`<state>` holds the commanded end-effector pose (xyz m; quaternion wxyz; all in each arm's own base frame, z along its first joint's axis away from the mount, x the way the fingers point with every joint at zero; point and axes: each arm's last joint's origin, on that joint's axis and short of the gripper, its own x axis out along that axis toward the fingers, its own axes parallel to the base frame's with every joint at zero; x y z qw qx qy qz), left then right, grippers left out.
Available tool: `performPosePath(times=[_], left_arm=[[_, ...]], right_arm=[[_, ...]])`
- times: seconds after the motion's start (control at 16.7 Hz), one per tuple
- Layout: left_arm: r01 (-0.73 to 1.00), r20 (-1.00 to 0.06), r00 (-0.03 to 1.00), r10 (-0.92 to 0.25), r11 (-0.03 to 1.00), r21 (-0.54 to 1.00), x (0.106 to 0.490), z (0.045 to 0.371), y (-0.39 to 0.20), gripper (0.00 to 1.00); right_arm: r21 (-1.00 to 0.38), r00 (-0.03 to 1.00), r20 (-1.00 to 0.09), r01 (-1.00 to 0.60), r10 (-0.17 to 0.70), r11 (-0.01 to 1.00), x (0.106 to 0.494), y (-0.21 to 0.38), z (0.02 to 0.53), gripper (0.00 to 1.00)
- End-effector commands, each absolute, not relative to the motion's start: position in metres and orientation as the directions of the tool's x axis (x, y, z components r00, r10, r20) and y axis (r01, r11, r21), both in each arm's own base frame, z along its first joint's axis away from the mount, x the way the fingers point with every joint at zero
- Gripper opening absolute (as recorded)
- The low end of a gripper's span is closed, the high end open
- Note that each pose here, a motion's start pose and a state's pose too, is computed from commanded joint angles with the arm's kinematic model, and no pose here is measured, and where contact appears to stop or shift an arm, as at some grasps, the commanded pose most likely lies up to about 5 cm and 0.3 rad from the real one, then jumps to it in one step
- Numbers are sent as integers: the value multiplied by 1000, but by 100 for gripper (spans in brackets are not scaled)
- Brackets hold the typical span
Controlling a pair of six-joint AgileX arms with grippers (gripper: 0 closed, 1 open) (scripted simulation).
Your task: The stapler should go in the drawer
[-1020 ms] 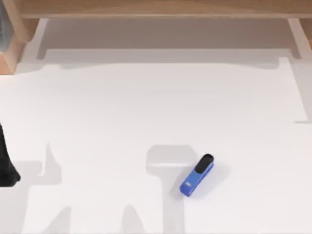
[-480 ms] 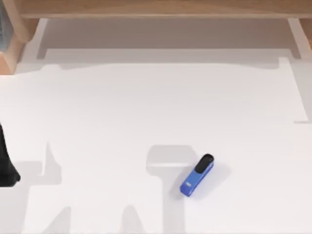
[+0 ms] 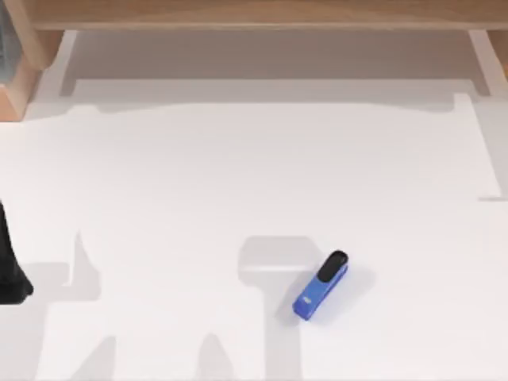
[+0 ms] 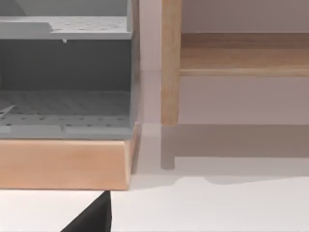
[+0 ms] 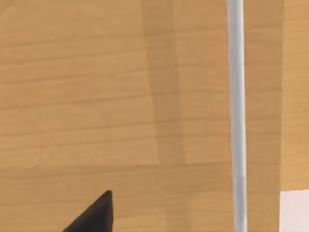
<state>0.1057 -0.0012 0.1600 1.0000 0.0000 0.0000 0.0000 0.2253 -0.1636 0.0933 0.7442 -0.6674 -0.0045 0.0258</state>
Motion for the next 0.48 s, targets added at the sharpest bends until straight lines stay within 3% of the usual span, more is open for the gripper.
performPosePath(times=[0.24, 0.48], left_arm=[[0, 0, 1000, 0, 1000, 0, 106, 160, -1, 100], [0, 0, 1000, 0, 1000, 0, 106, 160, -1, 100]], right_arm=[[-926, 981, -80, -138, 176, 352, 238, -130, 107, 100], [-713, 934, -146, -328, 326, 620, 269, -87, 127, 100]])
